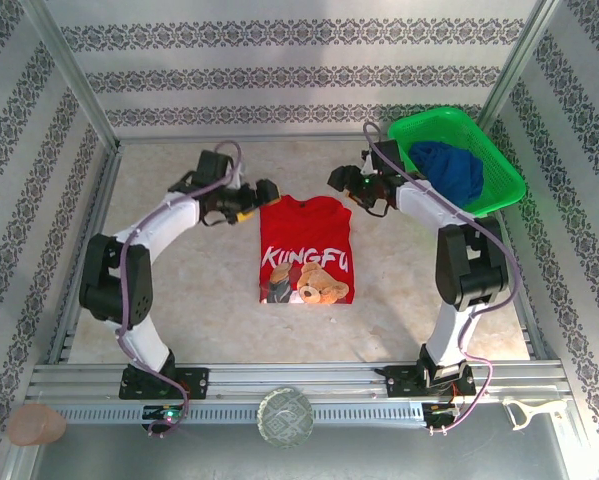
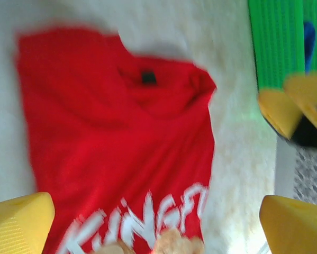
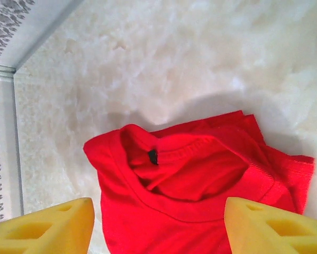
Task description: Fold the inside-out t-shirt
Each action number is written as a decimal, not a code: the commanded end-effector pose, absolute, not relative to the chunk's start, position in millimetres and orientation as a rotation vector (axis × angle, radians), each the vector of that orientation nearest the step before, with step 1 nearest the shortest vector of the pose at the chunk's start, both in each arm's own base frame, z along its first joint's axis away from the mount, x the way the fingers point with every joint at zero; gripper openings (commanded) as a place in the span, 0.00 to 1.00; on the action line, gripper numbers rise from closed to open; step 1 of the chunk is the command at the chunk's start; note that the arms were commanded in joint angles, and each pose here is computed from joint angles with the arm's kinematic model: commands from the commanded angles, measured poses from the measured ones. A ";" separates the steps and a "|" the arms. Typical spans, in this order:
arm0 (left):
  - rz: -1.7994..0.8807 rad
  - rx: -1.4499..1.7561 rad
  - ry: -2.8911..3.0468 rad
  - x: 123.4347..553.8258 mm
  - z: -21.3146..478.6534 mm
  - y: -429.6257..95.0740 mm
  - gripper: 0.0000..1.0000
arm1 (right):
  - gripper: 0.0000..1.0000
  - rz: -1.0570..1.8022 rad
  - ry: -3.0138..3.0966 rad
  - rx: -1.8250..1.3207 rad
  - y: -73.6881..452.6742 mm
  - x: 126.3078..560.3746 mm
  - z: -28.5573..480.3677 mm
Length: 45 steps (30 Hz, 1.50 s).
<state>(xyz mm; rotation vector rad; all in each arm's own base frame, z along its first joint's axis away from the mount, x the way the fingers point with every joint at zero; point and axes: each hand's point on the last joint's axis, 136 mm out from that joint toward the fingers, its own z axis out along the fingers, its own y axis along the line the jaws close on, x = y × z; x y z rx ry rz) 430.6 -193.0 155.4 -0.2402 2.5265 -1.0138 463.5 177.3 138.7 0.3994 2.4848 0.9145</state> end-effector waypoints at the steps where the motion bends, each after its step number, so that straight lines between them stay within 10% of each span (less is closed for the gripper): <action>1: -0.831 -0.215 2.701 439.1 107.5 -169.6 1.00 | 0.68 0.707 2.623 0.461 148.4 443.2 99.2; 25: -0.753 0.059 2.917 437.9 31.8 -233.2 0.93 | 0.63 0.708 2.832 0.313 209.1 432.9 19.7; 33: -0.886 0.019 2.843 425.9 33.9 -245.9 0.64 | 0.38 0.790 2.801 0.380 208.6 429.4 12.8; 37: -0.970 -0.015 2.797 431.3 32.1 -253.1 0.33 | 0.25 0.838 2.773 0.422 206.5 434.1 10.1; 39: -0.982 -0.025 2.773 437.1 33.1 -254.9 0.34 | 0.27 0.842 2.766 0.424 207.1 436.2 10.5; 42: -0.967 -0.050 2.779 442.0 23.7 -253.5 0.63 | 0.37 0.859 2.777 0.439 209.5 437.4 5.2; 45: -1.004 -0.067 2.788 443.2 10.8 -256.9 0.47 | 0.17 0.918 2.776 0.472 212.8 436.6 -2.8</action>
